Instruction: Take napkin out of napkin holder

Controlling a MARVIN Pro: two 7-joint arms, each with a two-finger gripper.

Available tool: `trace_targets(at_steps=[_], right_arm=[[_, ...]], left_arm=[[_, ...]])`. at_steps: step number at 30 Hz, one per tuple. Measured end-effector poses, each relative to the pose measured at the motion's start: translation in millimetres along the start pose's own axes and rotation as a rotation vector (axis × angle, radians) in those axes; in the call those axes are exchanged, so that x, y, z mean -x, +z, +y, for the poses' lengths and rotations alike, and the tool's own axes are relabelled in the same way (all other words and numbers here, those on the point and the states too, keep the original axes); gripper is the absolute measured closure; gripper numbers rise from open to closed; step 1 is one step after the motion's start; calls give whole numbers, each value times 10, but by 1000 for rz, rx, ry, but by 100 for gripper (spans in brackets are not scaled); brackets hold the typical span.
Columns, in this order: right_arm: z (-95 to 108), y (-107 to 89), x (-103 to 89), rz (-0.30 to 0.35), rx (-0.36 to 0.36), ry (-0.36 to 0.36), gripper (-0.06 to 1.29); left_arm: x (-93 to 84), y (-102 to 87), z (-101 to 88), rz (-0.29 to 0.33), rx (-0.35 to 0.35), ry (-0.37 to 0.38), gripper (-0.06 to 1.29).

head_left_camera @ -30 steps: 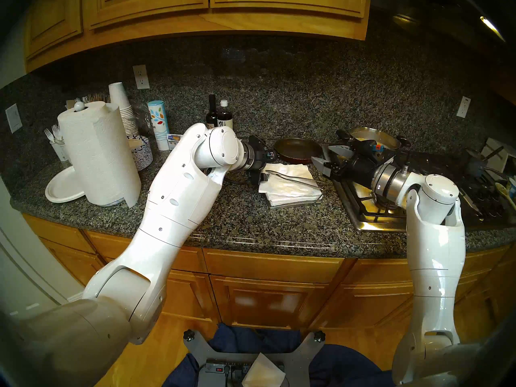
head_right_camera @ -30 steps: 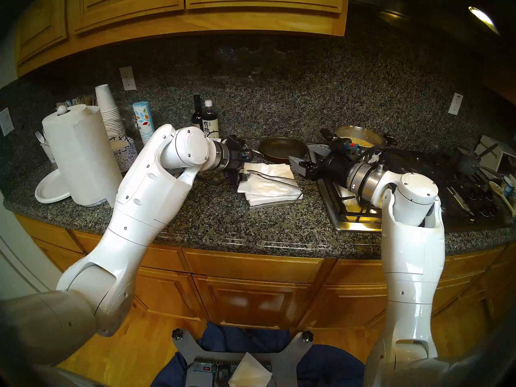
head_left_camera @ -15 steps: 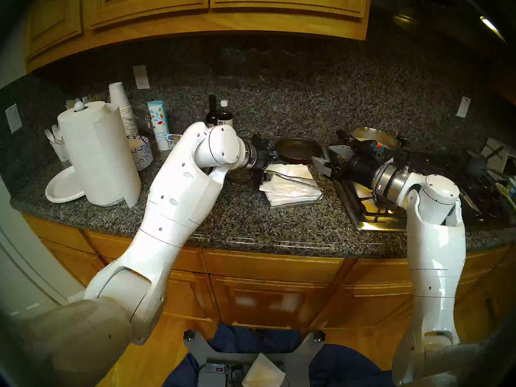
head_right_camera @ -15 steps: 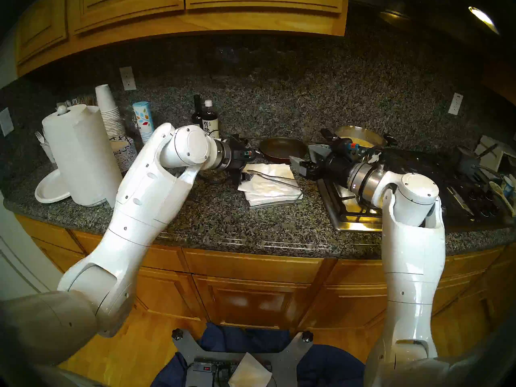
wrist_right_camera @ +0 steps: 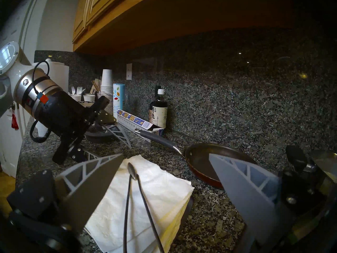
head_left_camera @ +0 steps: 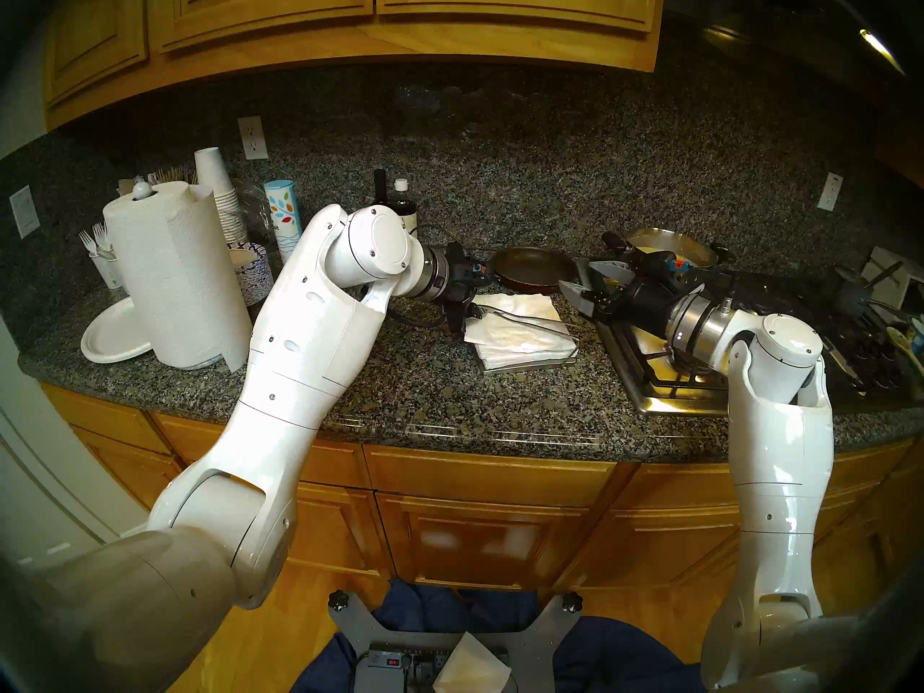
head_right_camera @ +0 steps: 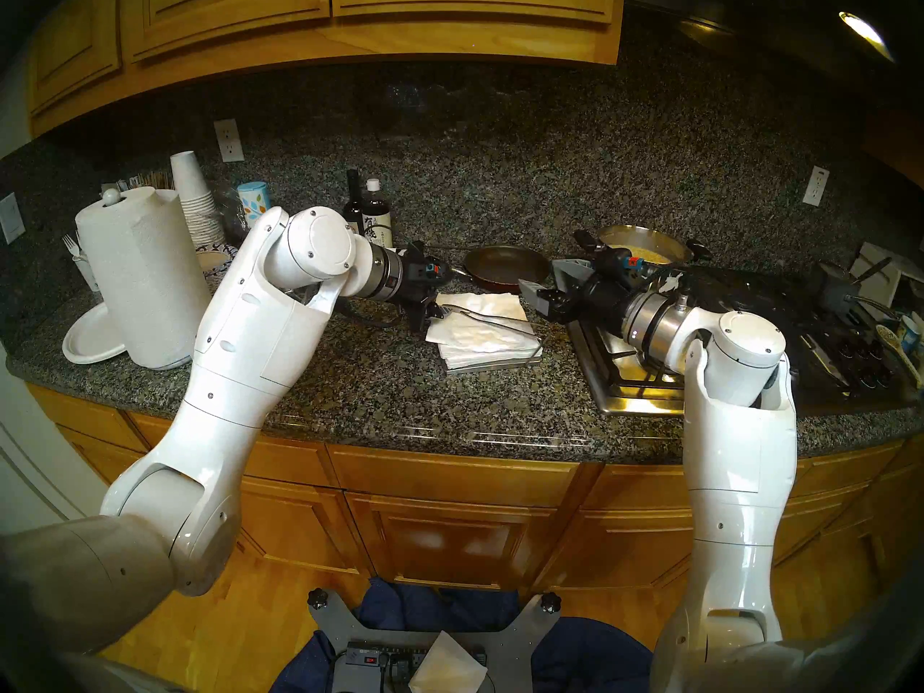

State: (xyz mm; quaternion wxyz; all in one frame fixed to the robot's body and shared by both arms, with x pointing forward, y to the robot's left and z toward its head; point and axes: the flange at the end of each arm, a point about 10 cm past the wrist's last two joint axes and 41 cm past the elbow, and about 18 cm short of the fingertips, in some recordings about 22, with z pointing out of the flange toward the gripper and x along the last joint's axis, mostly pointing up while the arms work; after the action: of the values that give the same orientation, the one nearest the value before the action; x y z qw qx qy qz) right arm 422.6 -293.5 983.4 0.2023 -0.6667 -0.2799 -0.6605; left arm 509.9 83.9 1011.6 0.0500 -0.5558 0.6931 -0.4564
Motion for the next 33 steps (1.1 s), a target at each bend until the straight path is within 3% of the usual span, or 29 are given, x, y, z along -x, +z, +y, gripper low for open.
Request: trace_targets(at_steps=[7, 33], right_arm=[[1, -6, 6, 0, 2, 2, 1], [7, -16, 14, 1, 5, 4, 1]], left_arm=[[80, 97, -8, 15, 35, -28, 70], [86, 244, -121, 26, 48, -14, 78]])
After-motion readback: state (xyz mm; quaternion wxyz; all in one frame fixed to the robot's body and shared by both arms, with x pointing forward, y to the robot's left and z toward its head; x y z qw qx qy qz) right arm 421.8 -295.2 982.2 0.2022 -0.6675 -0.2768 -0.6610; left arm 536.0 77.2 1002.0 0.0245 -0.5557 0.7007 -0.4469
